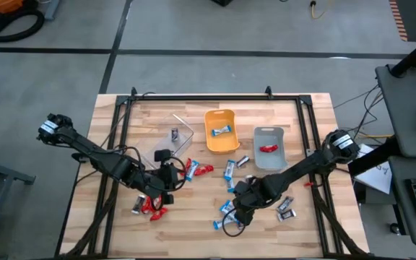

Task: Organize candy in baskets
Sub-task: Put the white chocolate into the yellow bin

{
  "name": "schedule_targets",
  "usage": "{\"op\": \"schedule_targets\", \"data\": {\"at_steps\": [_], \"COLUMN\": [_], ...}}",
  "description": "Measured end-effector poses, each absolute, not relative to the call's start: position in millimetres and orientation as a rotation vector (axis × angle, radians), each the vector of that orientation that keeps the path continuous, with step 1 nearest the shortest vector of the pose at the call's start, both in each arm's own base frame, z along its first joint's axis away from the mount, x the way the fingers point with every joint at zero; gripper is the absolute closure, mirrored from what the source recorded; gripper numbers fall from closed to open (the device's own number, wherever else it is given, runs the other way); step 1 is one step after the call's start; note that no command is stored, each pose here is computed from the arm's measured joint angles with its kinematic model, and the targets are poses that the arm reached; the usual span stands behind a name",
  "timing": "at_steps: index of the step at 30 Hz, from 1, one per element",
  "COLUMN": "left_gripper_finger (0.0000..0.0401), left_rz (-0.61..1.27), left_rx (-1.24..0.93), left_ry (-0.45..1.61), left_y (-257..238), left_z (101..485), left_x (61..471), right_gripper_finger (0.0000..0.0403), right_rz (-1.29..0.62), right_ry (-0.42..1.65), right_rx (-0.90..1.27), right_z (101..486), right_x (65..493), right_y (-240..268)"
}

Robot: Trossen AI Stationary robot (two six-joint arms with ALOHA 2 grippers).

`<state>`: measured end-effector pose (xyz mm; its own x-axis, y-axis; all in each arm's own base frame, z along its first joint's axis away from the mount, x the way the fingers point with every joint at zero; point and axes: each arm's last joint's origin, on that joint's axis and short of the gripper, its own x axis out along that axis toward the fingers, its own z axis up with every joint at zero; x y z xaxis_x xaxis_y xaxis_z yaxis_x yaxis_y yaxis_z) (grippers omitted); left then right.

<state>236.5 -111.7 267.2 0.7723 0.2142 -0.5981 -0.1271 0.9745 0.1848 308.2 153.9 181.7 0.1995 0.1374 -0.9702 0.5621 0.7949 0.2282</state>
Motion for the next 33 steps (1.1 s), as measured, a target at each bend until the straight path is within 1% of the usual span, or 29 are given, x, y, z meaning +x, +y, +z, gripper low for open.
{"op": "schedule_targets", "data": {"at_steps": [10,15,23,27,33], "left_gripper_finger": [0.0290,0.0290,0.0290,0.0290,0.0290], "left_rz": [0.186,0.187,0.188,0.188,0.188], "left_rx": [0.138,0.143,0.148,0.148,0.148], "left_ry": [0.665,0.673,0.681,0.682,0.682], "left_y": [-112,-111,-111,-111,-111], "left_z": [267,264,260,260,260], "left_x": [236,236,235,235,235], "right_gripper_finger": [0.0211,0.0211,0.0212,0.0230,0.0278], "right_rz": [-0.279,-0.311,-0.322,-0.323,-0.318], "right_ry": [1.305,1.349,1.365,1.365,1.359], "right_rx": [0.659,0.630,0.611,0.606,0.598], "right_z": [175,155,144,144,146], "right_x": [318,322,324,324,324], "right_y": [161,163,165,164,164]}}
